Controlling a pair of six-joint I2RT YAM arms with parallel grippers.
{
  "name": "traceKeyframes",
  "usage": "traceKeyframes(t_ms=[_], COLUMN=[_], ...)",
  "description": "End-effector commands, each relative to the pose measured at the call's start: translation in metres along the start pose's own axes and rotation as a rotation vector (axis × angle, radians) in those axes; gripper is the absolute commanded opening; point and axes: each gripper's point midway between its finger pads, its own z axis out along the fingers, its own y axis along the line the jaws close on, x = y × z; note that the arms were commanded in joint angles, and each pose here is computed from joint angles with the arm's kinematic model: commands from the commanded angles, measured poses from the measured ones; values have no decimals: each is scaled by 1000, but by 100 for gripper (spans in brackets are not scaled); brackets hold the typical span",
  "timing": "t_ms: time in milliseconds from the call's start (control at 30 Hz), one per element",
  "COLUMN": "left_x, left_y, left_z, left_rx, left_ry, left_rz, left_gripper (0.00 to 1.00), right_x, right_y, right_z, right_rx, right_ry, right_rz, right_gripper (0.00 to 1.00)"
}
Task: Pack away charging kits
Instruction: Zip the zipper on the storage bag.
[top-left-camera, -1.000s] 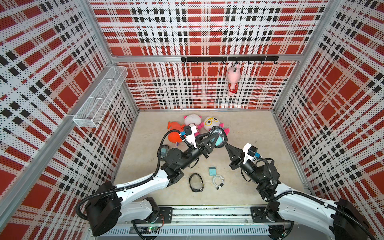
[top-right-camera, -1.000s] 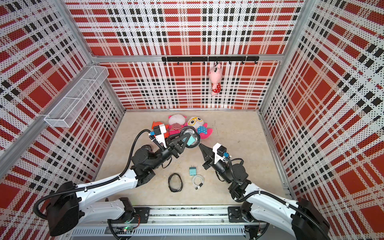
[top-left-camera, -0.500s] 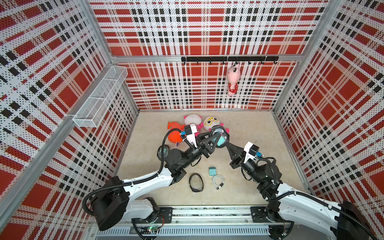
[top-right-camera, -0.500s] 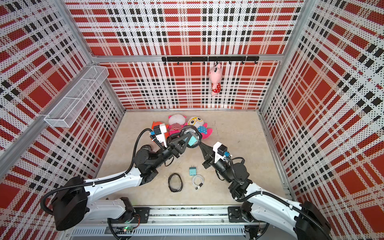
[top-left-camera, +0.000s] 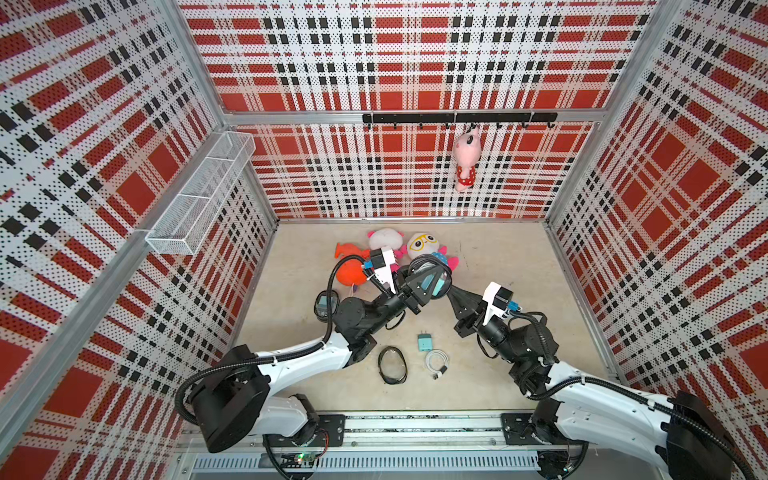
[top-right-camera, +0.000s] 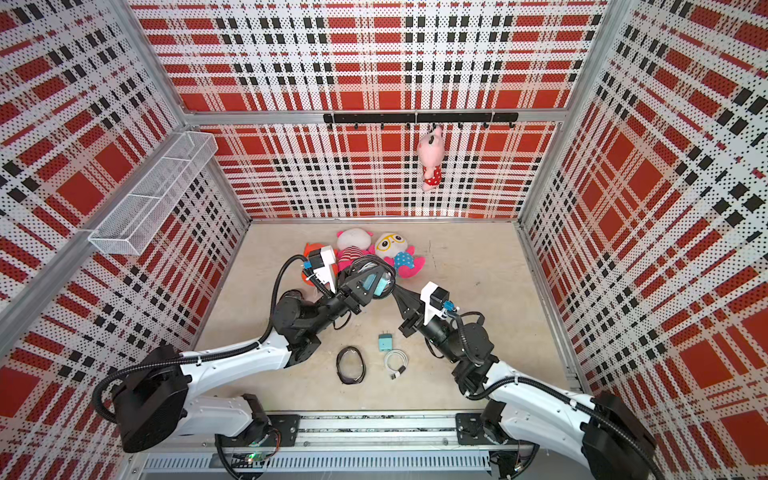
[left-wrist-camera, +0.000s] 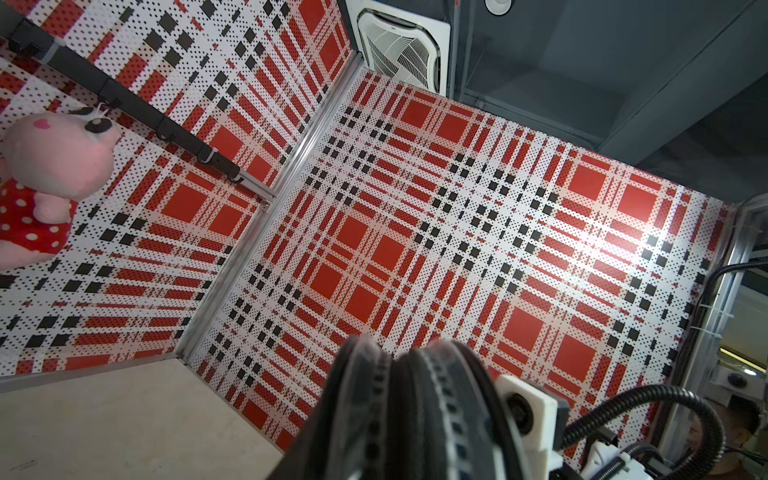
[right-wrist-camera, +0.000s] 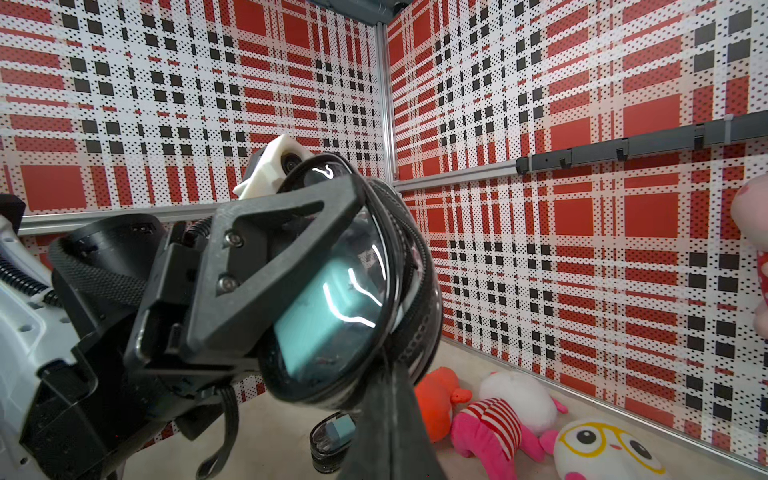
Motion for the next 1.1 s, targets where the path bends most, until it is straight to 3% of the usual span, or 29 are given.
traceKeyframes(t_ms=[0,133,367,600,1067], left_x=[-16,-18,-13,-3,31], left_y=[-15,-10,-7,8,9], left_z=[7,6,7,5,19], left_rx=[59,36,-4,-131,-189], left_ry=[-46,-41,23,109,286], left_rz=[6,1,33,90,157], left_gripper=[21,0,0,0,0], right_x=[-11,-11,-18,-24,-33], right_y=[9,-1,-28,-51,-66], right_z=[3,3,2,5,14], right_rx=[-40,23,168,245,257], right_ry=[-39,-34,-13,1,13], right_rz=[10,0,-66,-102,-179], right_gripper=[0,0,0,0,0])
